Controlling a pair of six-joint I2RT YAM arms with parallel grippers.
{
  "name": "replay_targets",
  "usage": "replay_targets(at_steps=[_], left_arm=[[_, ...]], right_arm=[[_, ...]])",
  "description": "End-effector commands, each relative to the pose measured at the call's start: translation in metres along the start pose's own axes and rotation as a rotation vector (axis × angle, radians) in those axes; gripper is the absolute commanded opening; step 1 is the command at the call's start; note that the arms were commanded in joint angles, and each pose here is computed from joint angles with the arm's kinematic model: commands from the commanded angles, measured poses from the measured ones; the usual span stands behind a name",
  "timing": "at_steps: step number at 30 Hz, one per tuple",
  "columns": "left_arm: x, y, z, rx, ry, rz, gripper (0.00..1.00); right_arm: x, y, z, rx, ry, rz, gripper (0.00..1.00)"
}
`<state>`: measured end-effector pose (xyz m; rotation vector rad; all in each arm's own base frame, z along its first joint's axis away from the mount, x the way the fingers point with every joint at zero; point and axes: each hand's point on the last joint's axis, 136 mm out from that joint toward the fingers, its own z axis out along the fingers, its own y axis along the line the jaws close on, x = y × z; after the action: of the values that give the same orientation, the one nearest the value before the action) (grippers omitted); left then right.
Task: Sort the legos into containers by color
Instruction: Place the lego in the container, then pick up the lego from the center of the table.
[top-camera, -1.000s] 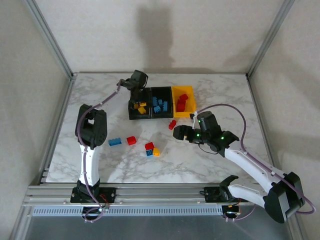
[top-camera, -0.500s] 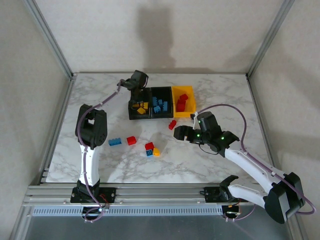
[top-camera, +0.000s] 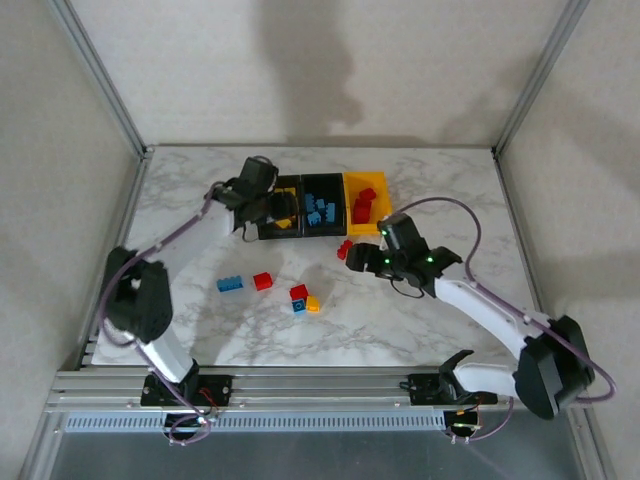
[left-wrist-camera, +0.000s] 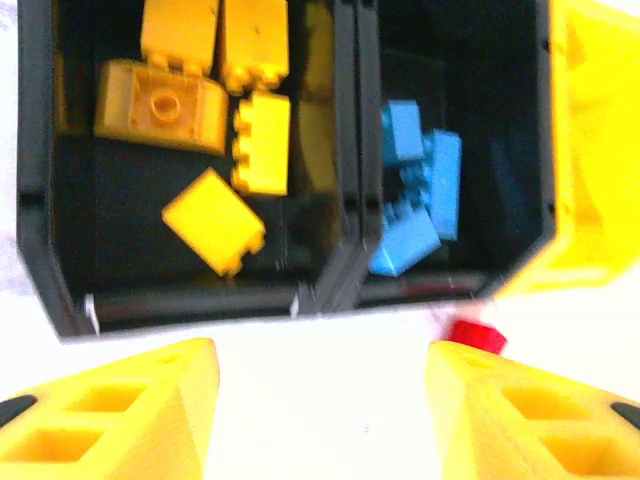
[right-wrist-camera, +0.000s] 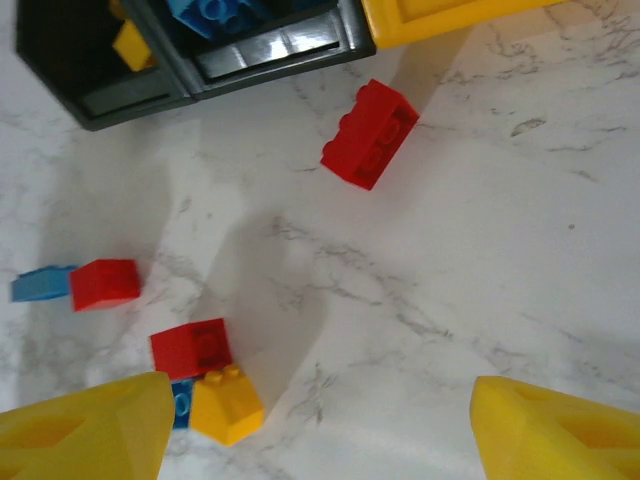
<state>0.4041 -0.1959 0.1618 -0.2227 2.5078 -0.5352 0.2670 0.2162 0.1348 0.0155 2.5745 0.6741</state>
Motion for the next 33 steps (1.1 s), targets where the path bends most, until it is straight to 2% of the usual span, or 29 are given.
replay_targets(at_steps=[1, 8, 13, 20, 23, 27, 32, 33], left_arm=[[0.024, -0.002, -0.022, 0.060, -0.010, -0.005, 0.56], [0.075, 0.027, -0.061, 0.086, -0.042, -0.074, 0.59], [0.095, 0.033, -0.081, 0.152, -0.060, -0.122, 0.62], [0.109, 0.049, -0.089, 0.115, -0.064, -0.122, 0.62], [0.111, 0.048, -0.088, 0.123, -0.058, -0.128, 0.62], [0.112, 0.047, -0.086, 0.131, -0.054, -0.133, 0.62], [0.111, 0.044, -0.084, 0.145, -0.055, -0.135, 0.62], [0.112, 0.044, -0.083, 0.146, -0.051, -0.134, 0.62]], right_arm=[[-0.015, 0.002, 0.011, 0.086, -0.029, -0.011, 0.77], [-0.028, -0.009, 0.058, 0.243, -0.014, 0.060, 0.76], [-0.031, -0.012, 0.091, 0.303, 0.021, 0.083, 0.73], [-0.033, -0.017, 0.121, 0.349, 0.036, 0.111, 0.69], [-0.035, -0.018, 0.131, 0.358, 0.036, 0.105, 0.63], [-0.034, -0.021, 0.138, 0.372, 0.044, 0.096, 0.51], [-0.025, -0.030, 0.135, 0.390, 0.059, 0.081, 0.26], [-0.024, -0.032, 0.134, 0.397, 0.062, 0.081, 0.25]])
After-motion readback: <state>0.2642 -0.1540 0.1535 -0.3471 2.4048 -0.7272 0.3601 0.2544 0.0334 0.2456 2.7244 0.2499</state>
